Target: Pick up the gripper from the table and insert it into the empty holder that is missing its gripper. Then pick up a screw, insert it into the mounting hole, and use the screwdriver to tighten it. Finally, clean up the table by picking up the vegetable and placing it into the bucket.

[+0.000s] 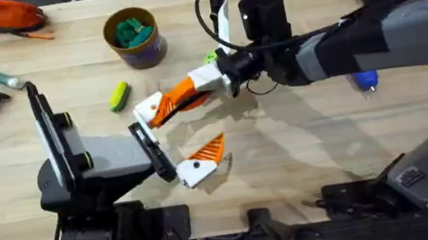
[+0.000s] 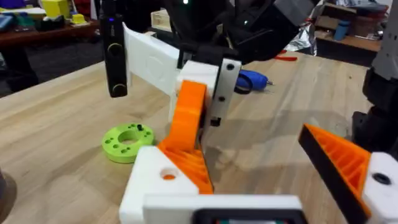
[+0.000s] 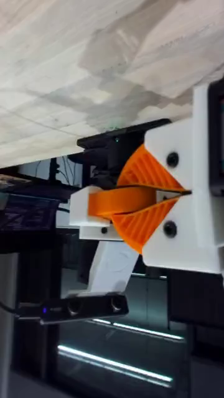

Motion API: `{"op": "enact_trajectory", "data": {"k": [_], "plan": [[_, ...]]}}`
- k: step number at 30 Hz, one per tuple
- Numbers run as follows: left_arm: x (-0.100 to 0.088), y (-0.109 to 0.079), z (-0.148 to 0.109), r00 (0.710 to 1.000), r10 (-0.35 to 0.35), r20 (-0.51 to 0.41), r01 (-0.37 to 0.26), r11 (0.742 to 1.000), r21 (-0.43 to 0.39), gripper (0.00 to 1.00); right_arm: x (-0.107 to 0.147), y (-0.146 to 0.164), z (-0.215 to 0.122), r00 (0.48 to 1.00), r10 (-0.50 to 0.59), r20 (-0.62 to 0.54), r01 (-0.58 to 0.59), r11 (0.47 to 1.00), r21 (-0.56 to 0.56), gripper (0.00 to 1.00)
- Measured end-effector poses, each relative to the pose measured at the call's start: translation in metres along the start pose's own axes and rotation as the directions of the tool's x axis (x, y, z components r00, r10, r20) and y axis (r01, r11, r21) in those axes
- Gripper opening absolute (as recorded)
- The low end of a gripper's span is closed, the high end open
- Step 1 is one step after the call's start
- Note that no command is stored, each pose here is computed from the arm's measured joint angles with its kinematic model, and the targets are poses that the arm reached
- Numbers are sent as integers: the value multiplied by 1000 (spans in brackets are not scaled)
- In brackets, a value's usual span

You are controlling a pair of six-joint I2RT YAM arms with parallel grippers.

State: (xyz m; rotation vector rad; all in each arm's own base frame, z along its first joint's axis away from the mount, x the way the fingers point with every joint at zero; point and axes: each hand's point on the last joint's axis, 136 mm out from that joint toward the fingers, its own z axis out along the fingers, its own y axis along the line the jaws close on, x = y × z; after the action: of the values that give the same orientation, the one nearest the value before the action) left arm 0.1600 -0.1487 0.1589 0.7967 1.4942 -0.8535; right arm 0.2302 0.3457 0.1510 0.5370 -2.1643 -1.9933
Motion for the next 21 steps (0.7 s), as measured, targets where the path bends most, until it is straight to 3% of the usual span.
{"op": "enact_trajectory", "data": {"k": [21], "plan": [[1,6,0,999,-32,-4,32,999,-28,986,-11,-4,3,993,75,87,-78,996,32,4]]}}
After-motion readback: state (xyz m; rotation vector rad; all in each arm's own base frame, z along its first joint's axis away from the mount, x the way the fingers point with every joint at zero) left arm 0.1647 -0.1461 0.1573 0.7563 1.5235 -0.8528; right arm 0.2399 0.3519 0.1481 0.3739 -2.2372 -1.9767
